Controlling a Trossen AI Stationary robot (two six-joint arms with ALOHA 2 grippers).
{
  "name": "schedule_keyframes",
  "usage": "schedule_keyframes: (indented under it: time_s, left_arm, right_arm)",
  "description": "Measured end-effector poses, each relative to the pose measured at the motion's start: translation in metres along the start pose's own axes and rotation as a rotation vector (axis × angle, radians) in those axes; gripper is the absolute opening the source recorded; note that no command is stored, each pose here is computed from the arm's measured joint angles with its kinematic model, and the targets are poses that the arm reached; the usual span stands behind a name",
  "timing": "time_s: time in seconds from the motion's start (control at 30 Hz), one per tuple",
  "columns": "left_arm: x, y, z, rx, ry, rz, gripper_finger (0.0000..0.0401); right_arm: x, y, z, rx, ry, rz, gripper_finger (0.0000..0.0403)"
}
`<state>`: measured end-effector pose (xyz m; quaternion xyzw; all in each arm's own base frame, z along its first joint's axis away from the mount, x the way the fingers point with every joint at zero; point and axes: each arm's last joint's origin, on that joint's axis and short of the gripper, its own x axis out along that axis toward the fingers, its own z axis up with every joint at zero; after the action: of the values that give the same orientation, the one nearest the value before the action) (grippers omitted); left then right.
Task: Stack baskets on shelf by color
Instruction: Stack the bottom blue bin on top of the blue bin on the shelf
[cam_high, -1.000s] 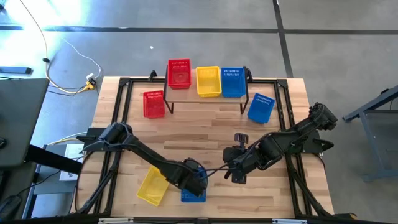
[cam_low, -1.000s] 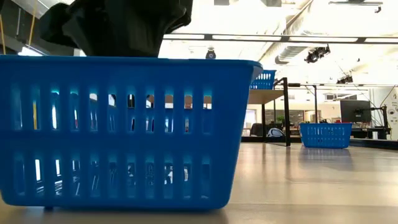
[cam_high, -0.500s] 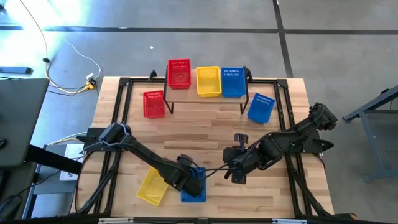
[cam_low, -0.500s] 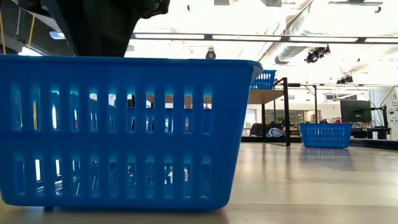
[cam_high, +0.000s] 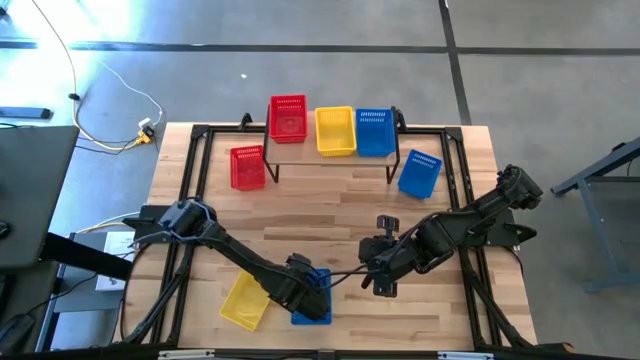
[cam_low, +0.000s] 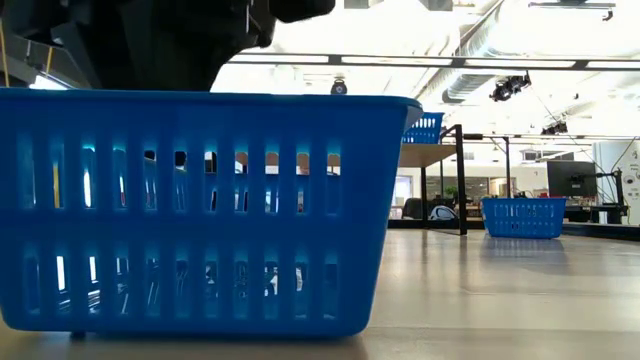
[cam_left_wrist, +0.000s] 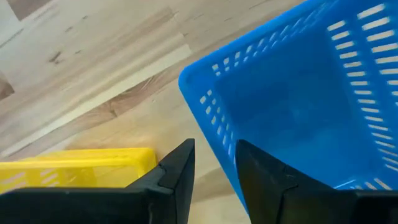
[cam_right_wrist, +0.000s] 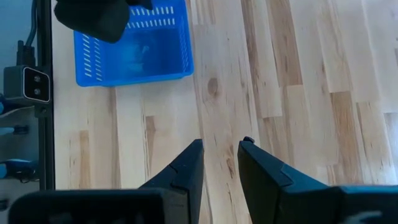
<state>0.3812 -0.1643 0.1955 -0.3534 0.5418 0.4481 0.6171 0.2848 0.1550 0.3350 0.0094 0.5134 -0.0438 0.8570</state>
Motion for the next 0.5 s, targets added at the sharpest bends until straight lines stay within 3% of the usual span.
schedule_keyframes:
  time_s: [0.5]
  left_arm:
    - [0.0095, -0.0075, 0.0038, -0.012, -0.006, -0.026, 0.0093]
  right_arm:
    - [0.0000, 0.0006, -0.0002, 0.001, 0.010, 0.018, 0.0087]
